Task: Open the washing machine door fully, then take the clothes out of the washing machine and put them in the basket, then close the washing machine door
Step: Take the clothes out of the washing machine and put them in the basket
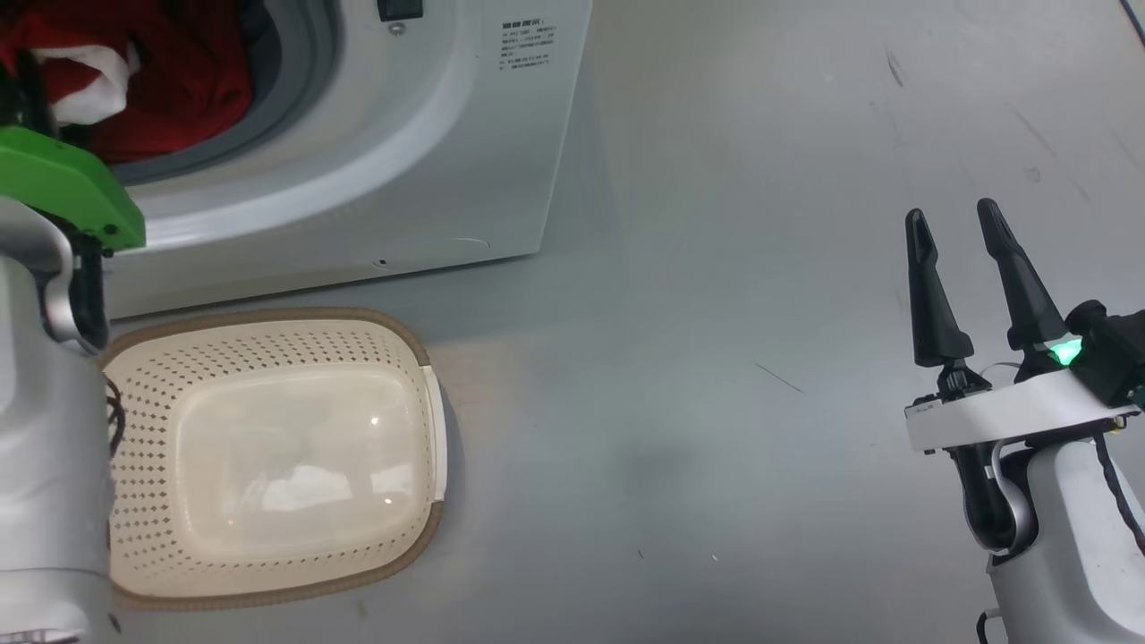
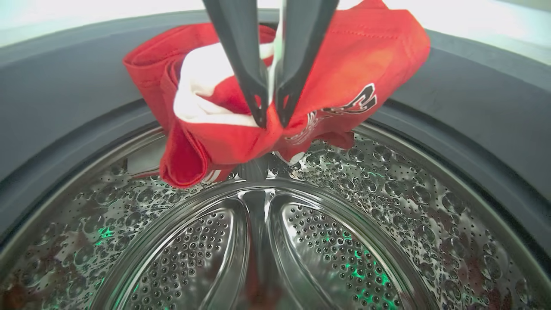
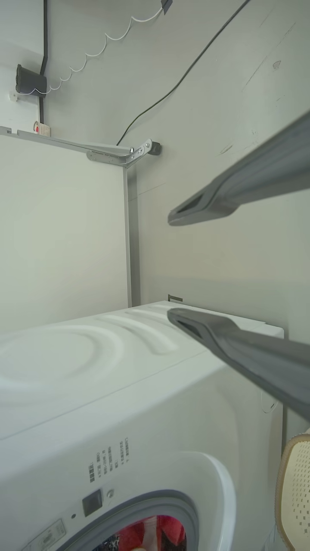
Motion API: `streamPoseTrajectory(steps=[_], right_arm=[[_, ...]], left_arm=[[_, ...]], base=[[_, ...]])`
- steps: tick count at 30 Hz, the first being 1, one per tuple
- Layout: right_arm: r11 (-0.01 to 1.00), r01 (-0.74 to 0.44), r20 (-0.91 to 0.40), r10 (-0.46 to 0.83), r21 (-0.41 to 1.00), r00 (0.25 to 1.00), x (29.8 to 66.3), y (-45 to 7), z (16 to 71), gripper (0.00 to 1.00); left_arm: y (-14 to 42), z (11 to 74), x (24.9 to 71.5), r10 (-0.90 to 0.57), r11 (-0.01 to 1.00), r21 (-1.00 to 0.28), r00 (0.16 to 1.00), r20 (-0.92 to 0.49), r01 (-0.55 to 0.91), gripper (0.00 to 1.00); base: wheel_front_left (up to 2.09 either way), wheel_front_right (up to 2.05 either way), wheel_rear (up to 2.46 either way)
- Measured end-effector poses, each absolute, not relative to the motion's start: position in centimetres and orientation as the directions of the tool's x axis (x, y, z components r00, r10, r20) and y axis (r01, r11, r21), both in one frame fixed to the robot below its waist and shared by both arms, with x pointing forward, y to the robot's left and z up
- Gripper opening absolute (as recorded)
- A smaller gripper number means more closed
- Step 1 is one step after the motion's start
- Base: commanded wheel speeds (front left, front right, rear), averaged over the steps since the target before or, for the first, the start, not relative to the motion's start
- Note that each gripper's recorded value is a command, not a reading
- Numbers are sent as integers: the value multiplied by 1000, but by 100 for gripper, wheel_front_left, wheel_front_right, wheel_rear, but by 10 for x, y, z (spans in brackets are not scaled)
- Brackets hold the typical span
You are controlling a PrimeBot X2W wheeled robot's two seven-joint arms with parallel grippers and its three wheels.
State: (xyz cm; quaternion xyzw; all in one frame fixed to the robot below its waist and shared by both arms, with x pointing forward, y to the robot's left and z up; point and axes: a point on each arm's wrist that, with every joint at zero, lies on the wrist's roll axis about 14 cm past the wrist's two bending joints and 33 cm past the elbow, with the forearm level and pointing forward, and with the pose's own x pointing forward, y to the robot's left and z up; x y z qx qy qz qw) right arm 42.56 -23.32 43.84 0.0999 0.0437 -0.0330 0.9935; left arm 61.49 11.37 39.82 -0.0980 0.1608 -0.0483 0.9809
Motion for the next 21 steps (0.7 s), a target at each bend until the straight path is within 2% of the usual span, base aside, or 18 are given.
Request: streamPoseTrajectory(steps=[21], right_arm=[[976,-14,-19,19,219,1000,404,-205,469,100]], left_arm=[[136,475,544,-145,977,-162,989,-43,136,0]], base=[[0,0,0]])
